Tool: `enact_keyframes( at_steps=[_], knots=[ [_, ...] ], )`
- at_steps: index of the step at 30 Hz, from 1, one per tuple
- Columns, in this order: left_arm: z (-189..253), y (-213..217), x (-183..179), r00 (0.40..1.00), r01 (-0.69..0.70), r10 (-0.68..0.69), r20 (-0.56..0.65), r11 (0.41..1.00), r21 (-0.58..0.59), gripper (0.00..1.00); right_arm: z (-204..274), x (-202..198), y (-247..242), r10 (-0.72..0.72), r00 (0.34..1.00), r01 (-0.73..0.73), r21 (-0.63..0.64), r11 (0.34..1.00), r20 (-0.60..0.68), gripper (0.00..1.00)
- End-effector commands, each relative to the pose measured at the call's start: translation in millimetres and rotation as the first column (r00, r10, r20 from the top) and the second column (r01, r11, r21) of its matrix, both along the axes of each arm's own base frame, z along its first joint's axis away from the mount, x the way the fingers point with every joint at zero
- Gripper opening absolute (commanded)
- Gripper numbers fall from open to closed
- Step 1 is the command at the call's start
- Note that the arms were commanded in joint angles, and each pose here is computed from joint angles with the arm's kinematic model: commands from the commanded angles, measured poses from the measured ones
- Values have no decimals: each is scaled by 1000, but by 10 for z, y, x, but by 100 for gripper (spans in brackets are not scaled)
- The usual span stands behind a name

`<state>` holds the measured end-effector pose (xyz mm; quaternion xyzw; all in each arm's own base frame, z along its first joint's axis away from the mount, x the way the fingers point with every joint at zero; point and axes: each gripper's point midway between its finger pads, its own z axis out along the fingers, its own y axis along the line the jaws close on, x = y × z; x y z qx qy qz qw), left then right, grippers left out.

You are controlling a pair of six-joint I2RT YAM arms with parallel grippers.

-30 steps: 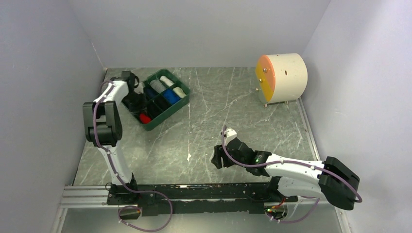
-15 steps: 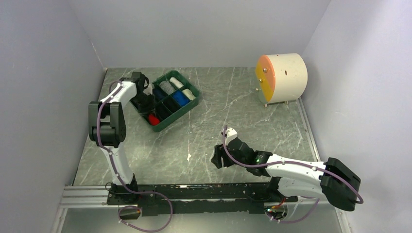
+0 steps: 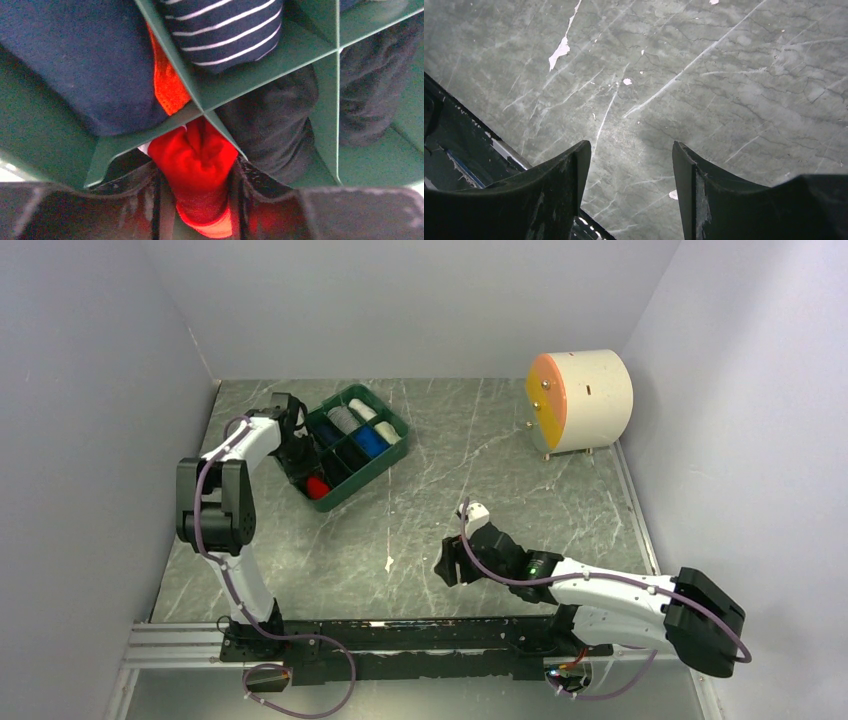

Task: Roll the underwear
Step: Move the storage box to the center of the board, then pick up the underwear from the center of the board.

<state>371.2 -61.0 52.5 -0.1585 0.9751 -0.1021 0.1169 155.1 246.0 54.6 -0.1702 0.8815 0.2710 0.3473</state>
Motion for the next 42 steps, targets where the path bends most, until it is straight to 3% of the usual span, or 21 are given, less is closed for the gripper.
enact_keyframes(
  at_steps=[1, 9, 14, 18, 20, 27, 36, 39, 42],
  knots=[
    [-83, 176, -209, 995, -41, 47, -82, 996, 73, 53, 181, 53, 60, -1, 999, -1, 43, 999, 39, 64],
    [269, 176, -118, 999, -33, 34, -22, 997, 69, 64, 161, 40, 34, -7, 999, 5, 45, 999, 36, 65],
    [402, 215, -93, 1000, -23, 23, -6, 996, 92, 62, 140, 35, 39, -6, 1000, 5, 44, 999, 29, 65],
    [394, 194, -63, 1000, -22, 21, 10, 997, 80, 54, 120, 28, 39, -5, 1000, 3, 46, 999, 28, 64],
    [358, 192, -62, 1000, -18, 18, 2, 997, 77, 44, 111, 25, 39, -4, 1000, 2, 45, 999, 27, 64],
    [258, 228, 14, 1000, -21, 21, -8, 995, 101, 21, 47, 16, 30, -4, 1000, 3, 35, 999, 17, 64],
    [-153, 225, -32, 996, -24, 32, -85, 994, 102, 9, 33, 11, 14, -4, 1000, 4, 24, 1000, 13, 65],
    [-28, 219, -1, 998, -36, 40, -41, 995, 95, 21, 30, 12, -14, -10, 1000, 10, 16, 1000, 16, 64],
    [177, 193, 74, 1000, -24, 24, -10, 996, 81, 27, 44, 14, -15, -12, 1000, 12, 23, 1000, 18, 64]
  ],
)
